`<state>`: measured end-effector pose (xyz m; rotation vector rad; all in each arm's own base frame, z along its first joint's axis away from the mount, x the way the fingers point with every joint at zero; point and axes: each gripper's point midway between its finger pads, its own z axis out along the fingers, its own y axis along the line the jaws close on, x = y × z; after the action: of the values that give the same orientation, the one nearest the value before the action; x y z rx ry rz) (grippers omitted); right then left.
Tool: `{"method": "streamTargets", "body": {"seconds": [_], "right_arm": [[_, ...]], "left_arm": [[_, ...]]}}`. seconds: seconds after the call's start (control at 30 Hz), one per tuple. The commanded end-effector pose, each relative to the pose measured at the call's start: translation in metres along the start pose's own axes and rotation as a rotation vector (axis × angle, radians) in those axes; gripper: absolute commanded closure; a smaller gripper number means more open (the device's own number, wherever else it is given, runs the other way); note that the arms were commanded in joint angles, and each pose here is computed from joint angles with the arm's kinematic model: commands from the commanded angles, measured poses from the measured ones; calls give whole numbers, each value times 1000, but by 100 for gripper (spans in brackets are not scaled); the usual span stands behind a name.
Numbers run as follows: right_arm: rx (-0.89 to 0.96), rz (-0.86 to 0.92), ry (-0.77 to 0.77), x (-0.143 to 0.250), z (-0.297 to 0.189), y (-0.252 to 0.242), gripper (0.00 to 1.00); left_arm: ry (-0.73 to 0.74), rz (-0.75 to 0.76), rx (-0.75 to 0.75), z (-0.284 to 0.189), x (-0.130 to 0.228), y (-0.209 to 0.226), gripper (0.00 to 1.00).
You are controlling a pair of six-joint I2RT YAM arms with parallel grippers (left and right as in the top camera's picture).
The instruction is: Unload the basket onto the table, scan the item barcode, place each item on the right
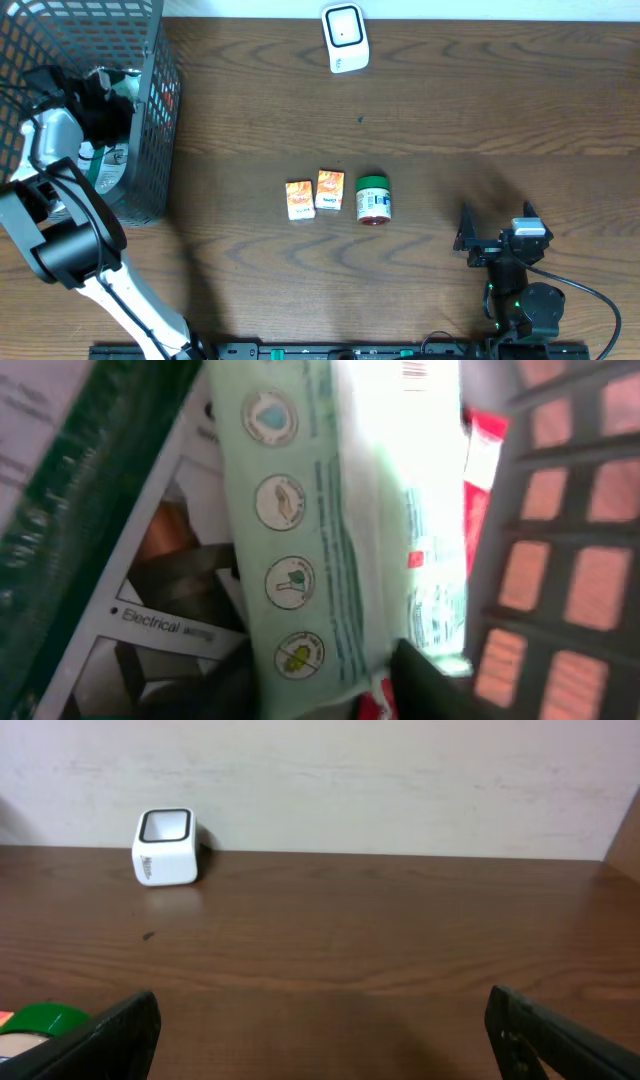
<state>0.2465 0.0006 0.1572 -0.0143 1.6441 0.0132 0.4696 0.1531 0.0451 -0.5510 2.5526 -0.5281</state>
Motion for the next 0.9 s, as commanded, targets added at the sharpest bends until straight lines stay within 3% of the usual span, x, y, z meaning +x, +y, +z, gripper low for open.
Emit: {"method": "streamTargets", "body": {"seconds": [0.0,0.1,0.37,0.6,0.87], "right_arm": [[-7,6,-1,0,0,2,1],[-7,6,0,0,0,2,1],[-7,6,0,0,0,2,1],[-7,6,0,0,0,2,1],[-7,6,0,0,0,2,1]], "left_arm": [[16,0,-16,8,6,6,71],[-8,10,-8,4,-2,3,92],[-168,35,2,-55,-46,-30,92],[-457,97,-61,-180,-82,-81,93],[-682,94,-56,-295,-69,-132,92]]}}
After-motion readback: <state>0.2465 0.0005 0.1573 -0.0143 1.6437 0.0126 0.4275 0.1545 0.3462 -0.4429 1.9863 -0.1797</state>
